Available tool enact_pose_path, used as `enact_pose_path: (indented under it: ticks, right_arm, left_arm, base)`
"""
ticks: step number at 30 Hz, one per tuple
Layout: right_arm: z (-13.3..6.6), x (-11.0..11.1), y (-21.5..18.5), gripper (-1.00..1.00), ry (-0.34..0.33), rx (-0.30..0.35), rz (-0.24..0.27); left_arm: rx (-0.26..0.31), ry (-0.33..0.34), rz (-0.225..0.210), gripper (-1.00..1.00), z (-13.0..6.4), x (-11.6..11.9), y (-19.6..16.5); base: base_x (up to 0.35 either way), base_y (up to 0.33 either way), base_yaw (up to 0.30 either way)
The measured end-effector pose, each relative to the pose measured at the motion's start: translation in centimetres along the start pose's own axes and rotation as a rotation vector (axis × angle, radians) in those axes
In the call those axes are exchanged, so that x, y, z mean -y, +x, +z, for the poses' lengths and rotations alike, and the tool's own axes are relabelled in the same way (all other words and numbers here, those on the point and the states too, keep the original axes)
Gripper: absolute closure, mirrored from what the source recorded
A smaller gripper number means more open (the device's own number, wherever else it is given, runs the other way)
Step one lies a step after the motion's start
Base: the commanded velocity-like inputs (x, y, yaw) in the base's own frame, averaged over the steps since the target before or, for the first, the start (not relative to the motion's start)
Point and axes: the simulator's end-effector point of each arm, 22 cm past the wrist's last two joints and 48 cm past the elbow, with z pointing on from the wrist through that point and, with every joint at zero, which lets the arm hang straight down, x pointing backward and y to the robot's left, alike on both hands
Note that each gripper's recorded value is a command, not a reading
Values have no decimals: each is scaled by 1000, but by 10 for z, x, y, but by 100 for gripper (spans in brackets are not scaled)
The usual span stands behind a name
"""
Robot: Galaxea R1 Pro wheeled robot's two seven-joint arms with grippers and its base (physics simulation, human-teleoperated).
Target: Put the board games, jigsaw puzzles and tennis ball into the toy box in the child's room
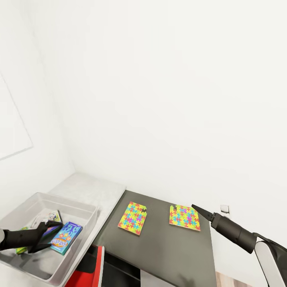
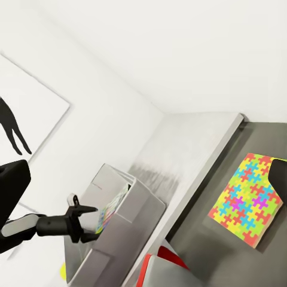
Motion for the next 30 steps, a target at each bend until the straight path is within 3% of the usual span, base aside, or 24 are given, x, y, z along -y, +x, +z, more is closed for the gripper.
enact_pose_path:
  ticks: [9, 17, 26, 30]
  right_arm:
    - [0, 0, 0, -100, 0, 0, 0]
    - [0, 0, 0, -100, -1, 0, 0]
    - [0, 0, 0, -100, -2, 0, 0]
    - [0, -1, 0, -100, -2, 0, 0]
  left_arm:
    - [24, 48, 1, -100, -14, 7, -10]
    - [57, 167, 12, -100, -36, 29, -22]
    - [130, 315, 143, -100, -72, 68, -42]
    - [151, 394, 225, -100, -86, 84, -41]
  base:
    - [0, 0, 0]
    - [0, 0, 0]
    - [0, 0, 0]
    - [0, 0, 0]
